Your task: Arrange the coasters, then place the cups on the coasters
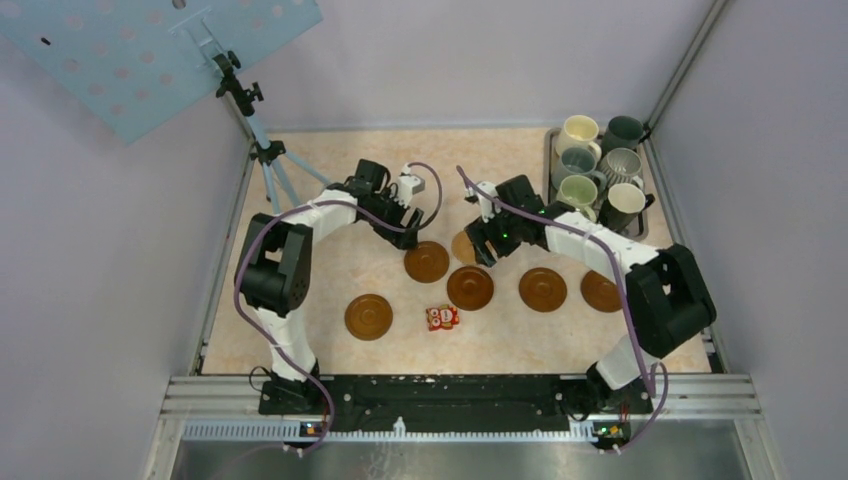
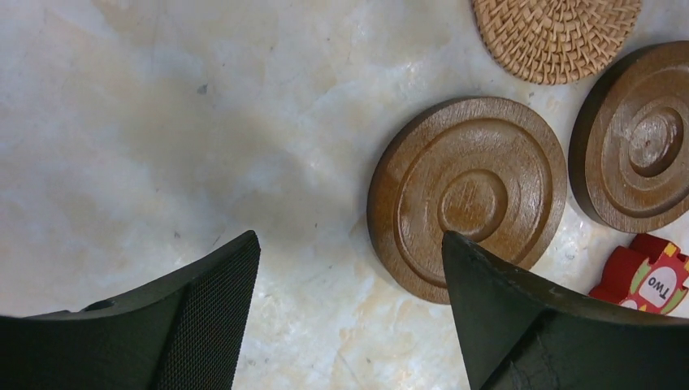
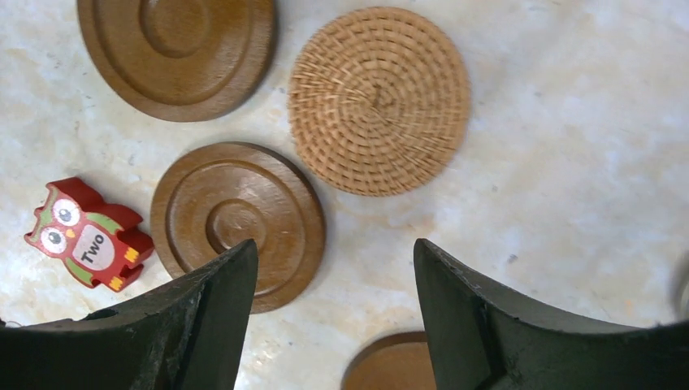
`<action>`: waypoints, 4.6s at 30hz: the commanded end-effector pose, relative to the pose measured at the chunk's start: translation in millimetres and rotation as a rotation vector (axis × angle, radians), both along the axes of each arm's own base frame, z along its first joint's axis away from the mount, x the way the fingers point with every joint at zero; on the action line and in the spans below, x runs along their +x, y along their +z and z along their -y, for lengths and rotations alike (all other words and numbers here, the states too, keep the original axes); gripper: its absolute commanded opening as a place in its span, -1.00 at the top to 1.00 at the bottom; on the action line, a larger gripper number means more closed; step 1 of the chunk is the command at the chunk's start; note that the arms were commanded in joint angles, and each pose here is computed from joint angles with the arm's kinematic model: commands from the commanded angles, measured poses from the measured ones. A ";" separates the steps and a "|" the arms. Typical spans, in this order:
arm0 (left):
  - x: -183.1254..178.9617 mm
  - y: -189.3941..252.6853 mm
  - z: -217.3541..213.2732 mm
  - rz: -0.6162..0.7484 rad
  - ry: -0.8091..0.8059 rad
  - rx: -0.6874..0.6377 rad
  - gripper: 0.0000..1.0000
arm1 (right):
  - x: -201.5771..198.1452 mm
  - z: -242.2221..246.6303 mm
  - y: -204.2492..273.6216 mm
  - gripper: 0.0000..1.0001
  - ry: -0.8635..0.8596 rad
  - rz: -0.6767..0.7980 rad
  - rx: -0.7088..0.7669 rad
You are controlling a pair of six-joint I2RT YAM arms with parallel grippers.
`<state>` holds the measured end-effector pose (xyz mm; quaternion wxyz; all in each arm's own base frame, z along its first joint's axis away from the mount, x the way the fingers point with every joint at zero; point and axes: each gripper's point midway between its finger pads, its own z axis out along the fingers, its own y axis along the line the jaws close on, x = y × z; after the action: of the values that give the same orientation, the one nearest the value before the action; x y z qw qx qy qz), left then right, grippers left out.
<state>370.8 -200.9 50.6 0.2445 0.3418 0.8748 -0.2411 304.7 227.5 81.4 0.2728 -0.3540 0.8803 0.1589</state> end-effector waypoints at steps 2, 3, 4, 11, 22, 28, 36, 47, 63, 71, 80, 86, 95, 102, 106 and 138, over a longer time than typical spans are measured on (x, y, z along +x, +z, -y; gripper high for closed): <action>15.5 5.9 24.0 0.076 -0.044 0.002 -0.72 | 9.4 22.9 26.0 -0.41 -0.044 0.049 0.044; 13.8 2.7 26.4 0.084 -0.055 0.021 -0.70 | 11.8 28.2 26.3 -0.41 -0.060 0.048 0.046; 11.9 -1.8 27.1 0.089 -0.062 0.045 -0.69 | 12.4 29.3 27.0 -0.41 -0.065 0.045 0.051; -15.2 -25.9 26.8 0.062 -0.116 0.121 -0.59 | 23.8 44.8 27.7 -0.41 -0.114 0.041 0.050; -74.6 -44.2 -2.6 0.041 -0.181 0.238 0.04 | 27.5 53.7 24.6 -0.41 -0.119 0.051 0.031; -100.6 -44.1 -20.3 0.042 -0.191 0.263 0.05 | 26.3 52.0 17.9 -0.41 -0.107 0.037 0.032; -114.0 -41.3 -9.9 0.026 -0.213 0.231 0.06 | 30.9 48.0 14.8 -0.41 -0.099 0.030 0.039; -111.5 -22.9 -15.3 0.014 -0.196 0.228 -0.23 | 34.5 45.2 18.1 -0.41 -0.098 0.030 0.047; -132.1 5.9 -79.2 0.106 -0.238 0.265 -0.55 | 49.6 32.6 21.5 -0.40 -0.069 0.029 0.069; -140.1 -20.1 -98.0 0.122 -0.288 0.357 -0.54 | 56.2 30.6 22.5 -0.40 -0.056 0.032 0.062; -115.3 -33.3 -129.0 0.189 -0.205 0.502 -0.20 | 55.2 31.7 19.9 -0.39 -0.050 0.029 0.052; -76.7 -26.0 -141.4 0.186 -0.074 0.487 -0.04 | 55.3 31.7 15.7 -0.40 -0.053 0.021 0.049; -49.0 -19.7 -142.7 0.174 -0.015 0.443 0.03 | 57.1 31.3 15.0 -0.39 -0.060 0.020 0.050; -62.4 -12.2 -131.4 0.140 -0.070 0.380 -0.17 | 58.8 30.6 16.3 -0.39 -0.072 0.021 0.055; -53.6 1.6 -127.1 0.154 -0.072 0.364 -0.22 | 59.5 30.1 16.0 -0.39 -0.076 0.016 0.057; -123.3 -36.3 -140.2 0.021 -0.113 0.387 -0.05 | 62.3 28.2 17.1 -0.38 -0.074 0.013 0.059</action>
<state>267.0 -66.1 22.8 0.2089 0.4411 0.8698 -0.0723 349.2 192.0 81.7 0.2678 -0.3170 0.8946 0.1658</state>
